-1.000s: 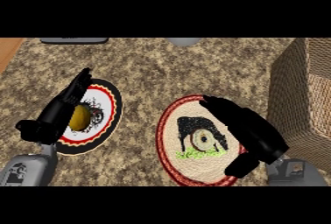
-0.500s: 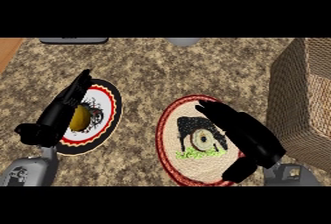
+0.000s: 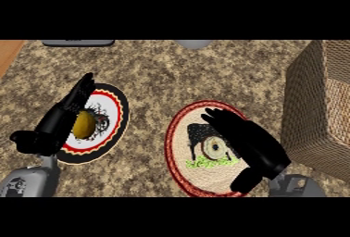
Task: Pick the cupcake from the placemat and place it in the basket
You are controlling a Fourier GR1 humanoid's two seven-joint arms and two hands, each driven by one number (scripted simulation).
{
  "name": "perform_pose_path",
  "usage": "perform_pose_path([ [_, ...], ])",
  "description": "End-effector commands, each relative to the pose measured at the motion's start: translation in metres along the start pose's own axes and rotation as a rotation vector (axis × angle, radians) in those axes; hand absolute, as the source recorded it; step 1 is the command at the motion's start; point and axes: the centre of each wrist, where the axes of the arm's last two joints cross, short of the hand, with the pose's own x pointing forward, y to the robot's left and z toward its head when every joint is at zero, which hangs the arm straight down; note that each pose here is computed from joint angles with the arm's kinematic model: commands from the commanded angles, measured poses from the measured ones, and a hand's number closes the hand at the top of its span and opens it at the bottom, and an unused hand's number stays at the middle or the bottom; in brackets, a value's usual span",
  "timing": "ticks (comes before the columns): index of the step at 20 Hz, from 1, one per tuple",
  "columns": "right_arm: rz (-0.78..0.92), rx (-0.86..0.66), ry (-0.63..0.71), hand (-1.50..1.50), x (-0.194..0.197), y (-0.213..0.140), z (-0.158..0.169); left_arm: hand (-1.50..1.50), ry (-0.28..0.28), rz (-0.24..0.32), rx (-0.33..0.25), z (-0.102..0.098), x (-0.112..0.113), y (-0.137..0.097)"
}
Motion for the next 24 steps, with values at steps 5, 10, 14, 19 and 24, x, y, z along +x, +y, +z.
perform_pose_path([
  [5, 0.037, 0.024, 0.02, -1.5, -0.001, 0.024, -0.02, 0.0, -0.004, -0.001, -0.001, 0.014, -0.006, 0.013],
  [10, 0.051, 0.045, 0.05, -1.5, -0.017, 0.037, -0.041, 0.0, 0.003, -0.001, -0.006, -0.013, -0.013, -0.003],
  [14, 0.051, 0.056, 0.067, -1.5, -0.02, 0.04, -0.021, 0.0, 0.003, -0.01, 0.009, 0.004, 0.006, 0.002],
  [19, 0.068, 0.08, 0.103, -1.5, -0.03, 0.04, -0.032, 0.0, 0.004, 0.002, -0.002, 0.002, -0.005, 0.004],
  [24, 0.053, 0.127, 0.091, -1.5, -0.029, 0.061, -0.049, 0.0, 0.029, -0.013, 0.007, 0.015, 0.009, -0.003],
])
